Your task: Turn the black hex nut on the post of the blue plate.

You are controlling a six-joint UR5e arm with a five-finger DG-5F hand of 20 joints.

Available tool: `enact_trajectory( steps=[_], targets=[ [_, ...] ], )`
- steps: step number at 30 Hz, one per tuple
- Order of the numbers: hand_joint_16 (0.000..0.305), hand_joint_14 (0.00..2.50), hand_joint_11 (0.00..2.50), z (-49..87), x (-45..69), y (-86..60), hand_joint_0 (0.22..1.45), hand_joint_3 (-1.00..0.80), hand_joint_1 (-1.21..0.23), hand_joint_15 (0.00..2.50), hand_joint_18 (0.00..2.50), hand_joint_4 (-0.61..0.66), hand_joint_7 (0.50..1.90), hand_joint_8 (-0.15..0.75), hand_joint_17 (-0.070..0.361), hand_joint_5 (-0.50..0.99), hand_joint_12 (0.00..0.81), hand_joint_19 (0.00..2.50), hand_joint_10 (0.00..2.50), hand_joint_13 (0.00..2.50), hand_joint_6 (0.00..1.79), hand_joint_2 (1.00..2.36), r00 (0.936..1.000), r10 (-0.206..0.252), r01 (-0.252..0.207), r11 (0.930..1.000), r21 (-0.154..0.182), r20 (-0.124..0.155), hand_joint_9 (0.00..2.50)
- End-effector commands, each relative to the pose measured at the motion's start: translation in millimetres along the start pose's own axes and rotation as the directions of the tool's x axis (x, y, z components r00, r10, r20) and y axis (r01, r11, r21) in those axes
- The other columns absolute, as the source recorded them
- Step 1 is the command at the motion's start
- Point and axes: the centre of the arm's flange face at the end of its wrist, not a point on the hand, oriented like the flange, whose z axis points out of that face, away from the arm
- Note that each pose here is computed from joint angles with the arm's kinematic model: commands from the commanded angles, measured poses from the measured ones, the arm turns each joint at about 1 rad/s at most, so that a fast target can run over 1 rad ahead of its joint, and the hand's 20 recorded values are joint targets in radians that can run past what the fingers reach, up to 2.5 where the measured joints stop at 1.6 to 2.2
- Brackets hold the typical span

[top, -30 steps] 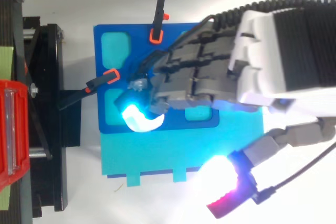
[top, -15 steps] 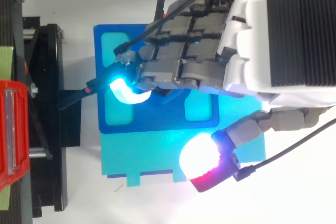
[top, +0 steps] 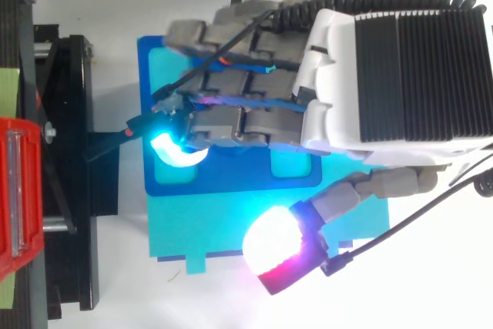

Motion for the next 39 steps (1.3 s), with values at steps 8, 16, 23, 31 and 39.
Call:
enact_trajectory(
  steps=[8,16,23,31,39],
  targets=[
    [0.06,0.0,0.0,7.9,13.7,-5.4,0.44,-0.5,-0.02,0.0,0.0,0.21,0.73,0.233,0.135,-0.2,0.361,0.26,0.0,0.0,0.5,1.0,0.9999,0.002,-0.002,1.0,0.0,-0.011,0.21],
    [0.059,0.0,0.0,13.0,14.8,-4.8,0.45,-0.5,-0.02,0.0,0.0,0.21,0.73,0.233,0.132,-0.2,0.356,0.28,0.0,0.02,0.5,1.0,0.9997,-0.012,0.012,0.9999,-0.004,-0.021,0.25],
    [0.058,0.0,0.0,16.2,14.9,-7.2,0.46,-0.5,-0.02,0.0,0.03,0.21,0.73,0.237,0.131,-0.2,0.356,0.3,0.0,0.05,0.5,1.0,0.9995,-0.032,0.032,0.9994,-0.011,-0.001,0.27],
    [0.058,0.0,0.0,25.0,33.2,-21.2,0.46,-0.5,-0.05,0.0,0.07,0.2,0.72,0.24,0.13,-0.19,0.355,0.31,0.0,0.08,0.5,1.0,0.9992,-0.036,0.036,0.9993,-0.006,-0.018,0.28],
    [0.058,0.0,0.0,24.3,24.6,-24.3,0.46,-0.5,-0.55,0.0,0.12,0.12,0.71,0.225,0.13,-0.26,0.353,0.29,0.0,0.11,0.5,1.0,0.9986,-0.044,0.043,0.9988,-0.021,-0.031,0.21]
  ],
)
